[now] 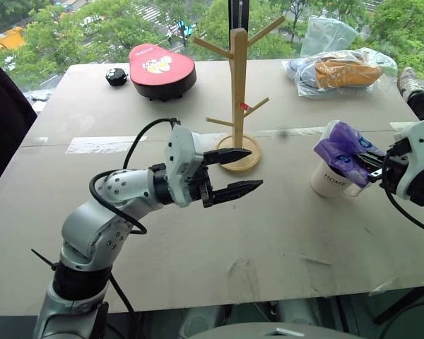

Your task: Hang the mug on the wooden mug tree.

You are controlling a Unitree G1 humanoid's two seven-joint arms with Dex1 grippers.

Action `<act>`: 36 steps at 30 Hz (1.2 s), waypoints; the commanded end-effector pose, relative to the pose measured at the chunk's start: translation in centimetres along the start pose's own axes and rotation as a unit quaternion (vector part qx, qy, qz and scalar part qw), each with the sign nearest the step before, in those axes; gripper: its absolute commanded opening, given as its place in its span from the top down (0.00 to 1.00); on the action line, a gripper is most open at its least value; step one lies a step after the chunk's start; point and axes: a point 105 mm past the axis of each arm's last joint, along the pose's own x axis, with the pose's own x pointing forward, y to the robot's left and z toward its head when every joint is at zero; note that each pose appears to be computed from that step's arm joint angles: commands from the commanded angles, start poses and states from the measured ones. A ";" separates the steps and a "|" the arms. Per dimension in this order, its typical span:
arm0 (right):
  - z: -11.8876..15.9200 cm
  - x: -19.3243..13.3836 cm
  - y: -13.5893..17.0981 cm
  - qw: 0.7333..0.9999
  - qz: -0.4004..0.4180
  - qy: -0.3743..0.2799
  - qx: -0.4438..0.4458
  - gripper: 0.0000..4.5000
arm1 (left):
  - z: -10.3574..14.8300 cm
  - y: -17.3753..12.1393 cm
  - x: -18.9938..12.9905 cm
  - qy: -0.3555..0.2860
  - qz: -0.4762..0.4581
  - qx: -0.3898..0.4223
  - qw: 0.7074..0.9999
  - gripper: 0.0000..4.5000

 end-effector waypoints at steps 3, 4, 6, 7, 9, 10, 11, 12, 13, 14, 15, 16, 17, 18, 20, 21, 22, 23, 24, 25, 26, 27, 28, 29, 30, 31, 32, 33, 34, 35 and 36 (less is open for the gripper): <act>2.7 -0.6 -1.2 0.999 -0.013 -0.042 0.004 0.99 | 1.3 -0.4 0.2 -0.017 -0.012 0.030 0.999 0.30; 3.4 -1.0 -1.6 0.999 -0.018 -0.051 0.004 0.99 | 1.4 -0.4 0.2 -0.018 -0.013 0.030 0.999 0.30; 4.8 -1.7 -2.5 0.997 -0.035 -0.067 0.002 0.99 | 1.5 -0.4 0.4 -0.023 -0.017 0.031 0.999 0.30; 5.3 -2.0 -2.9 0.996 -0.042 -0.072 0.000 0.99 | 1.6 -0.4 0.5 -0.024 -0.018 0.032 0.999 0.30; 6.1 -2.5 -3.6 0.995 -0.055 -0.082 0.001 0.99 | 1.7 -0.3 0.6 -0.028 -0.021 0.032 0.999 0.30; 6.5 -2.9 -4.4 0.994 -0.070 -0.087 0.003 0.99 | 1.8 -0.4 0.7 -0.031 -0.025 0.032 0.999 0.30; 6.6 -3.3 -5.3 0.992 -0.088 -0.090 0.004 0.99 | 1.9 -0.5 0.8 -0.033 -0.028 0.032 0.999 0.30; 6.6 -3.6 -6.2 0.990 -0.107 -0.088 0.002 0.99 | 1.9 -0.5 0.9 -0.034 -0.031 0.032 0.998 0.30; 6.4 -3.9 -7.3 0.988 -0.126 -0.085 -0.001 0.99 | 2.0 -0.5 1.0 -0.035 -0.034 0.032 0.998 0.30; 6.1 -4.0 -8.1 0.987 -0.141 -0.082 0.000 0.99 | 2.0 -0.6 1.2 -0.036 -0.038 0.032 0.998 0.30; 5.8 -4.2 -9.3 0.984 -0.161 -0.081 0.006 0.99 | 2.0 -0.6 1.5 -0.039 -0.042 0.031 0.998 0.30; 5.4 -4.3 -10.2 0.981 -0.176 -0.080 0.009 0.99 | 2.1 -0.7 1.8 -0.042 -0.046 0.030 0.998 0.30; 4.9 -4.3 -11.2 0.979 -0.189 -0.077 0.012 0.99 | 2.1 -0.7 2.2 -0.046 -0.051 0.031 0.997 0.30; 4.2 -4.3 -12.2 0.976 -0.202 -0.076 0.020 0.99 | 2.2 -0.7 2.5 -0.050 -0.056 0.033 0.997 0.30; 3.1 -4.2 -14.0 0.970 -0.231 -0.069 0.020 0.99 | 2.4 -0.6 3.2 -0.056 -0.063 0.035 0.996 0.30; 2.6 -4.2 -14.5 0.969 -0.238 -0.063 0.011 0.99 | 2.4 -0.6 3.4 -0.056 -0.065 0.038 0.996 0.30; 2.2 -4.1 -14.9 0.969 -0.239 -0.056 0.006 0.99 | 2.4 -0.6 3.6 -0.057 -0.067 0.040 0.995 0.30; 1.7 -4.0 -15.4 0.968 -0.243 -0.058 0.011 0.93 | 2.5 -0.5 3.7 -0.059 -0.068 0.040 0.995 0.30; 1.4 -3.8 -15.5 0.969 -0.239 -0.056 0.009 0.86 | 2.5 -0.4 3.8 -0.059 -0.069 0.041 0.995 0.30; 1.1 -3.6 -15.6 0.970 -0.236 -0.055 0.007 0.80 | 2.5 -0.4 3.8 -0.058 -0.070 0.042 0.995 0.30; 1.1 -3.7 -15.8 0.969 -0.240 -0.054 -0.003 0.70 | 2.4 -0.3 3.9 -0.056 -0.070 0.041 0.995 0.30; 1.2 -3.8 -15.9 0.968 -0.245 -0.059 -0.010 0.60 | 2.3 -0.2 3.8 -0.052 -0.070 0.042 0.995 0.30; 1.5 -4.0 -16.2 0.964 -0.256 -0.066 -0.016 0.50 | 2.1 -0.2 3.7 -0.048 -0.067 0.042 0.996 0.30; 1.7 -4.3 -16.5 0.960 -0.271 -0.067 -0.026 0.37 | 1.9 -0.1 3.7 -0.045 -0.065 0.041 0.996 0.30; 1.9 -4.6 -16.6 0.958 -0.276 -0.073 -0.034 0.29 | 1.7 0.0 3.7 -0.041 -0.063 0.040 0.996 0.30; 2.1 -4.7 -16.2 0.960 -0.265 -0.078 -0.036 0.18 | 1.5 -0.1 3.7 -0.037 -0.062 0.040 0.997 0.30; 2.1 -4.6 -15.4 0.967 -0.240 -0.084 -0.031 0.18 | 1.3 -0.1 3.7 -0.032 -0.062 0.039 0.997 0.30; 2.0 -4.4 -14.2 0.975 -0.203 -0.091 -0.028 0.18 | 1.2 -0.1 3.7 -0.027 -0.062 0.039 0.997 0.30; 1.9 -4.2 -12.8 0.981 -0.163 -0.097 -0.028 0.18 | 1.0 -0.2 3.6 -0.022 -0.062 0.037 0.997 0.30; 1.7 -4.2 -11.6 0.986 -0.131 -0.099 -0.030 0.18 | 0.8 -0.2 3.6 -0.018 -0.063 0.036 0.997 0.30; 1.3 -4.2 -10.3 0.990 -0.101 -0.098 -0.033 0.18 | 0.7 -0.2 3.6 -0.015 -0.064 0.034 0.997 0.30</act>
